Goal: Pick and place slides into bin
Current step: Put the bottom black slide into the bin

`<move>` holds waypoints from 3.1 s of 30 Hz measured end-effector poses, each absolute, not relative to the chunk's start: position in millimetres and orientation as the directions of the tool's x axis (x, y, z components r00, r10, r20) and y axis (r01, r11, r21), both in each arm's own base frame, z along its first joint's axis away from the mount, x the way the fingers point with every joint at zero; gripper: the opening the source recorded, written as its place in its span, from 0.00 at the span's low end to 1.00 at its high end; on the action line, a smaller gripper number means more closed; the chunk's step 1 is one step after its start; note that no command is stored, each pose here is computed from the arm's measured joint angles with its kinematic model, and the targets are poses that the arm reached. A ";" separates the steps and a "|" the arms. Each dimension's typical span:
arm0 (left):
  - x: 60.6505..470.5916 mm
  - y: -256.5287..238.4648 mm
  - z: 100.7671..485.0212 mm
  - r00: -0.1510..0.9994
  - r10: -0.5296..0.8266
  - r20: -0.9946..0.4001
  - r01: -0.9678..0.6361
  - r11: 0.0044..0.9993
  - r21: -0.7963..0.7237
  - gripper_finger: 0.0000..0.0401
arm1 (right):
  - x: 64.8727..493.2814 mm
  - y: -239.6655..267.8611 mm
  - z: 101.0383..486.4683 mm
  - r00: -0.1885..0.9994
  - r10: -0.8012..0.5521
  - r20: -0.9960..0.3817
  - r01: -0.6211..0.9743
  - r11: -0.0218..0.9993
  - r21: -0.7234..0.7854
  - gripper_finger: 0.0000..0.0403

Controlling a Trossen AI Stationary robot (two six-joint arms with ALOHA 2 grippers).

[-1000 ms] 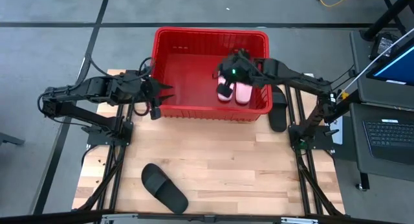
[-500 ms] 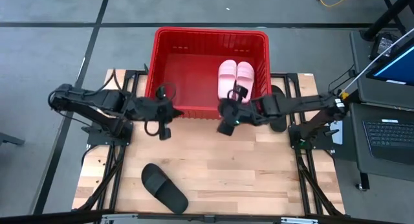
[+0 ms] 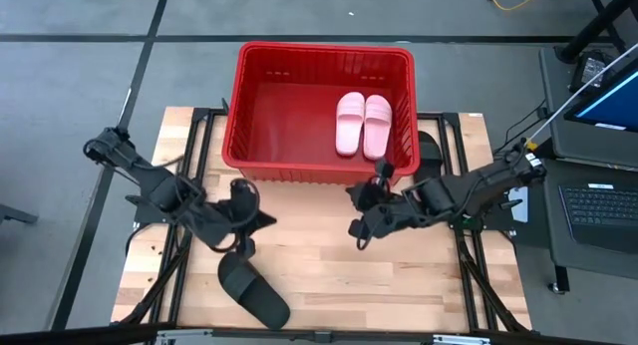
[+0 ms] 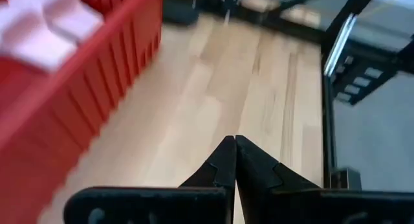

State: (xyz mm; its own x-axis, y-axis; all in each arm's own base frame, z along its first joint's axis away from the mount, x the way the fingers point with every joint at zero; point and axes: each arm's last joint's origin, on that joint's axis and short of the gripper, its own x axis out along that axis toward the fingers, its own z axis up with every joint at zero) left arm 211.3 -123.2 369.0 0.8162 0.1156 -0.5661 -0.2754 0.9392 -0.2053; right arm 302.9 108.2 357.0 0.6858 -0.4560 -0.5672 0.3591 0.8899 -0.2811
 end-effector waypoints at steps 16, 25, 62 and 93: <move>249.1 -195.1 391.4 0.281 -0.124 -0.952 -0.430 0.870 -0.240 0.00 | 300.4 115.7 358.0 0.695 -0.504 -0.512 0.392 0.863 -0.318 0.01; 252.7 -225.4 389.7 0.259 -0.120 -0.958 -0.472 0.850 -0.235 0.00 | 300.2 115.6 357.9 0.694 -0.505 -0.514 0.389 0.863 -0.322 0.01; 246.5 -259.8 349.7 0.380 -0.011 -0.925 -0.520 0.825 -0.223 0.01 | 283.8 178.2 314.8 0.821 -0.437 -0.367 0.402 0.900 -0.172 0.01; 262.6 -273.6 316.4 0.460 -0.079 -0.884 -0.390 0.877 -0.281 0.06 | 282.4 181.5 315.8 0.841 -0.349 -0.413 0.303 0.937 -0.173 0.01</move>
State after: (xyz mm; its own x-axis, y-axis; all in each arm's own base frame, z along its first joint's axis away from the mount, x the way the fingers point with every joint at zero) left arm 262.6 -273.6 316.4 0.4603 -0.0787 -0.8843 -0.3898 0.8770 -0.2809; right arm 282.4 181.5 315.8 0.8412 -0.3487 -0.4132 0.3032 0.9370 -0.1734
